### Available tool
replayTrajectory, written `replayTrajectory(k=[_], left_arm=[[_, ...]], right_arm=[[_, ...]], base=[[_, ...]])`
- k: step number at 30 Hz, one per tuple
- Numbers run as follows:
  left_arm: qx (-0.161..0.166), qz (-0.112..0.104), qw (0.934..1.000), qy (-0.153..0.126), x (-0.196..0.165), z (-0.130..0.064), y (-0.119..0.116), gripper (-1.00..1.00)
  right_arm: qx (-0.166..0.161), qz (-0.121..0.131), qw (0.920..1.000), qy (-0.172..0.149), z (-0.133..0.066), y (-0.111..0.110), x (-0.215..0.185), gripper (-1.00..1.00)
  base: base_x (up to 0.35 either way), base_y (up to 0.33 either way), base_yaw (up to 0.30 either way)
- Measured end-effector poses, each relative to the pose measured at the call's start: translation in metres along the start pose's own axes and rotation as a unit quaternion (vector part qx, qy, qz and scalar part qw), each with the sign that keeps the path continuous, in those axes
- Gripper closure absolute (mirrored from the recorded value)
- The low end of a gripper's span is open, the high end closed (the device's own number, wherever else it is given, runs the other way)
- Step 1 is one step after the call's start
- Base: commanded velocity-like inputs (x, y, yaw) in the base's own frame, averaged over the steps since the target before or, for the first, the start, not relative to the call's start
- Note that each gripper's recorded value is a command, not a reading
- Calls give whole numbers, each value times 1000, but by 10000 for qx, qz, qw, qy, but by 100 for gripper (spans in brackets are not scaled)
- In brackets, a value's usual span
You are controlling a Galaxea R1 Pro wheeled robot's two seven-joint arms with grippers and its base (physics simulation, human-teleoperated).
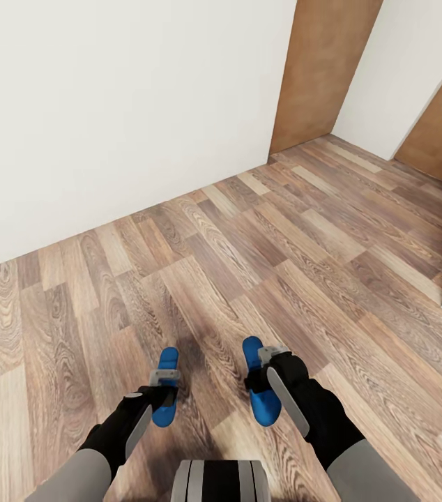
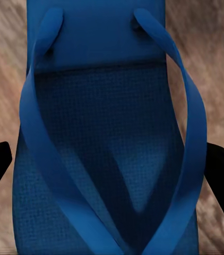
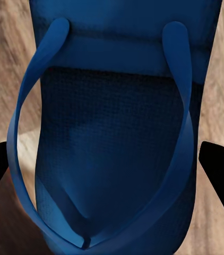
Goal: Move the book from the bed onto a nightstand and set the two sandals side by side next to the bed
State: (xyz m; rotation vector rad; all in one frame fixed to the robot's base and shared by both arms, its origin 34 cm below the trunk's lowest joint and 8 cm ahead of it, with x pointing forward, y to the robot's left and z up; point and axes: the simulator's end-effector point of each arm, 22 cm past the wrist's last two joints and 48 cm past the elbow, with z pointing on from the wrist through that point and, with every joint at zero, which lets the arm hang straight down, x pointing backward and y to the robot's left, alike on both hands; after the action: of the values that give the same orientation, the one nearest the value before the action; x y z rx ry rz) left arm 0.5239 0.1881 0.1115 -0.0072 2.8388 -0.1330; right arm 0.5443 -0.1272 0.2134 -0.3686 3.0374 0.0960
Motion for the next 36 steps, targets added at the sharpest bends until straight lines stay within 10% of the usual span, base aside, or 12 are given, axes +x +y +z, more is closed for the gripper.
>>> replayTrajectory(k=[36], left_arm=[[-71, 76, 9996, -267, -30, -44, 0, 100]], right_arm=[[458, 530, 9923, -1024, -4, -40, 36, 100]], base=[[0, 0, 0]])
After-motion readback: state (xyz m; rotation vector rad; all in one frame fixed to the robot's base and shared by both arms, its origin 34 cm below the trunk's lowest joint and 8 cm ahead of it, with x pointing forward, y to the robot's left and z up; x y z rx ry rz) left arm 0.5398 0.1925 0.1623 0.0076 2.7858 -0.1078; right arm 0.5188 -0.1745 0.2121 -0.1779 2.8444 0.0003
